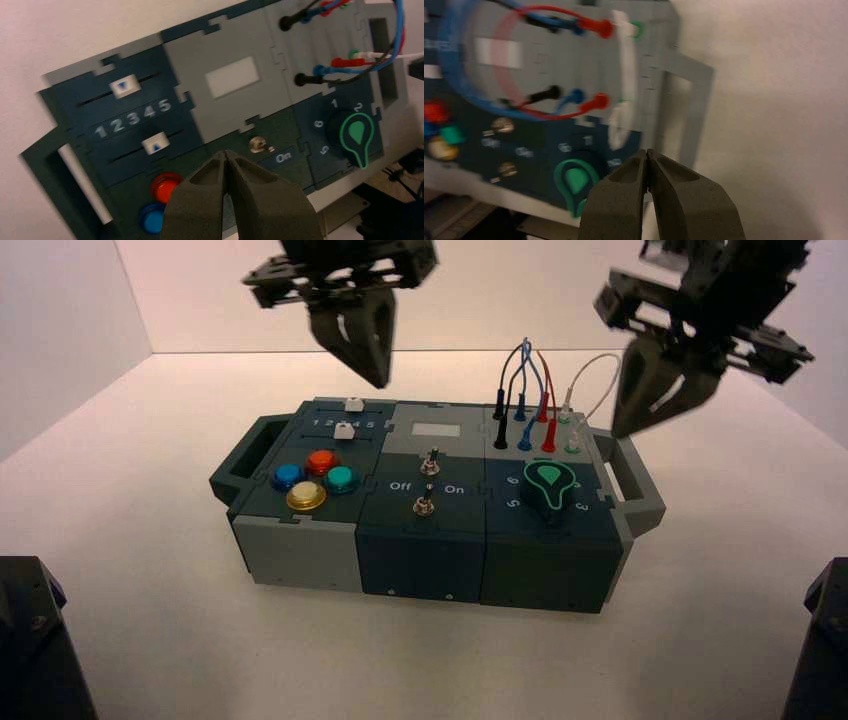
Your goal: Flip the top switch off with the left gripper.
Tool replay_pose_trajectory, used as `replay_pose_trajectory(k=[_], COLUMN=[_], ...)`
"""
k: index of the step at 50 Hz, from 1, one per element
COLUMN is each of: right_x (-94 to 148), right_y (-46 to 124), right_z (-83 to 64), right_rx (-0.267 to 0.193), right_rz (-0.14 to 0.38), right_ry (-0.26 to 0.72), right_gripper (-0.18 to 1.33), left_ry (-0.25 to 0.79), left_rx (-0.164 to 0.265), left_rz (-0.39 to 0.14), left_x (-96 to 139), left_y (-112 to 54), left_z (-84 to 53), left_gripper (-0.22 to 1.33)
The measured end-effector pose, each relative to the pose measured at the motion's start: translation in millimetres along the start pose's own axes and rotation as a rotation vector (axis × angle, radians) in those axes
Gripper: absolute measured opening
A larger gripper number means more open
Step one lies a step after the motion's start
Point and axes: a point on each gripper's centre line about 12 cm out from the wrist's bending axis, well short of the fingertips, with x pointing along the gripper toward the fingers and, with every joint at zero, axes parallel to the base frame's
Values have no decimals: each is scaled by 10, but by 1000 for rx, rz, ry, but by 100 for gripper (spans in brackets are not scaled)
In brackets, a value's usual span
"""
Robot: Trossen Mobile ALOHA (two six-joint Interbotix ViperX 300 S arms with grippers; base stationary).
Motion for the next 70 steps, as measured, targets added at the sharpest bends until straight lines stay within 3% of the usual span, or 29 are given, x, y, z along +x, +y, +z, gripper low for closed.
replay_pose_trajectory(k=[15, 41, 50, 70], right_x=[207, 475, 500, 517], right_y=[-83, -109, -107, -106], right_z=[9, 133, 167, 206], right_rx=[14, 36, 38, 33], right_rz=[-46, -82, -83, -87], right_ry=[66, 108, 107, 103], right_gripper=[-14, -16, -16, -16], left_ry=[14, 70, 82, 106], left_rx=[20, -34, -31, -48], left_rz=[-13, -12, -15, 2], left_x=[76, 294, 343, 546], left_y=[-208, -460, -570, -570], left_z=[45, -48, -111, -134], left_gripper=[-16, -16, -16, -16])
